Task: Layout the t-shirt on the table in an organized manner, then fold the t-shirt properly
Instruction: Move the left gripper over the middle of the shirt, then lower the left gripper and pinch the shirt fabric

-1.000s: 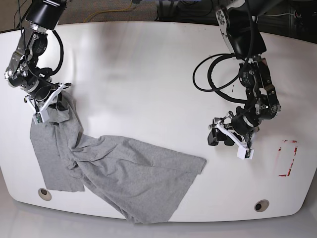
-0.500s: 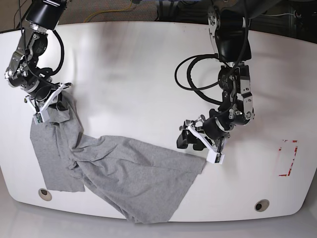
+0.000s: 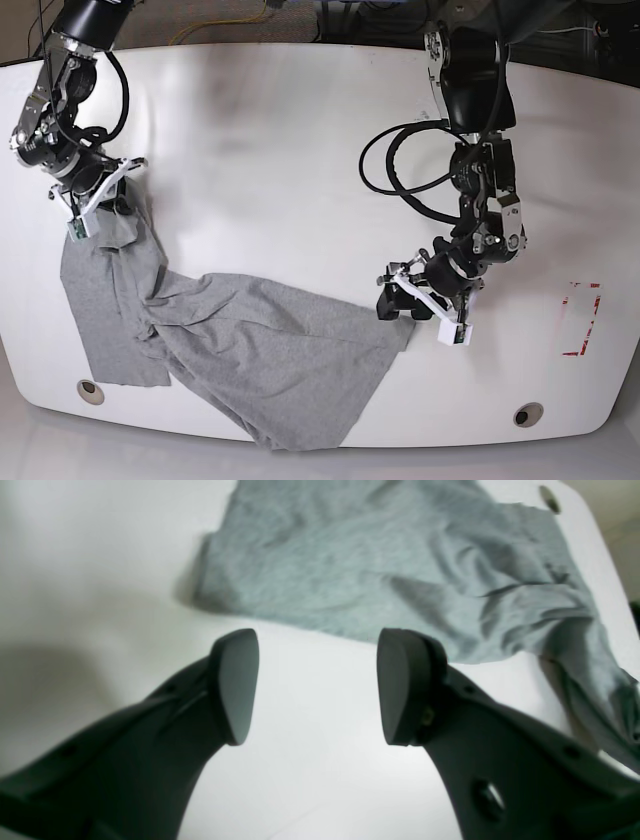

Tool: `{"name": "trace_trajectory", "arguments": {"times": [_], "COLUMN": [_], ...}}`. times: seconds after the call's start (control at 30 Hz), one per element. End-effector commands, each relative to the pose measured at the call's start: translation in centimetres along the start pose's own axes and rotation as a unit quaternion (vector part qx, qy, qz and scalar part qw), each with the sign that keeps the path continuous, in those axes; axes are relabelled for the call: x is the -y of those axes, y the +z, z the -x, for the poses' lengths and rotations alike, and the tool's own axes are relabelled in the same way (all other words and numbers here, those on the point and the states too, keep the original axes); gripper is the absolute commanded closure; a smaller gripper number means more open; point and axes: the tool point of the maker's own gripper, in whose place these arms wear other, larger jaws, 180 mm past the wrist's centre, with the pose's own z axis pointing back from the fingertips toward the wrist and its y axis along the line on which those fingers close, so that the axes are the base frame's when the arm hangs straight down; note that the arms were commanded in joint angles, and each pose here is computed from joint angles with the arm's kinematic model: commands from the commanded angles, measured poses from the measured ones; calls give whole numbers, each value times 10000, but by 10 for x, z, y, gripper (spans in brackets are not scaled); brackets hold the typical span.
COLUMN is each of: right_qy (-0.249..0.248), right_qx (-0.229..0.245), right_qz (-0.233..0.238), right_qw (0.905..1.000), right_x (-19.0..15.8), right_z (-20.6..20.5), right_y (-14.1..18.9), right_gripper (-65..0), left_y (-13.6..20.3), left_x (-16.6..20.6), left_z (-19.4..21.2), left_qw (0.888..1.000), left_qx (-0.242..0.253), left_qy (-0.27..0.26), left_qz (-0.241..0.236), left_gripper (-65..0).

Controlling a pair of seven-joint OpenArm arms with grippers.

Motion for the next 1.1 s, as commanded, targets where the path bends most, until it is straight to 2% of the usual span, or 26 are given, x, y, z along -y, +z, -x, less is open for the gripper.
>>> {"name": "trace_trajectory", "arguments": {"times": [0.0,0.23,0.33,0.4,0.5,0.53,0.6,0.7,0.93,1.07], "right_qy": [164,-25,-57,-57,-51,-51,-45,51,301,374], "right_qx": [171,100,74,73,46,8,-26,50,323,702], "right_qz": [6,45,42,39,47,47,48,79,141,193], "right_qw": [9997,9999,9999,9999,10000,10000,10000,9999,9989,9966], "right_x": [-5,-15,-16,-16,-16,-16,-16,-17,-21,-15], "right_z": [-7,14,17,17,18,19,20,14,-10,-43], "right_y": [10,18,18,18,19,19,19,22,28,26], "right_gripper": [0,-8,-59,-140,-308,-390,-509,-650,-650,-650], "left_y": [5,6,3,-2,-6,-8,-10,-15,-19,-19], "left_x": [6,8,13,20,23,23,24,31,44,45], "left_z": [-30,-32,-31,-26,-21,-18,-14,-9,-8,-8], "left_qw": [9991,9989,9990,9990,9992,9993,9993,9991,9988,9987], "left_qx": [395,437,429,382,313,270,220,160,97,92], "left_qy": [-116,-123,-73,-13,63,79,122,196,39,31], "left_qz": [83,90,137,213,257,263,282,349,484,493], "left_gripper": [-351,-351,-353,-353,-353,-353,-353,-353,-353,-353]}}
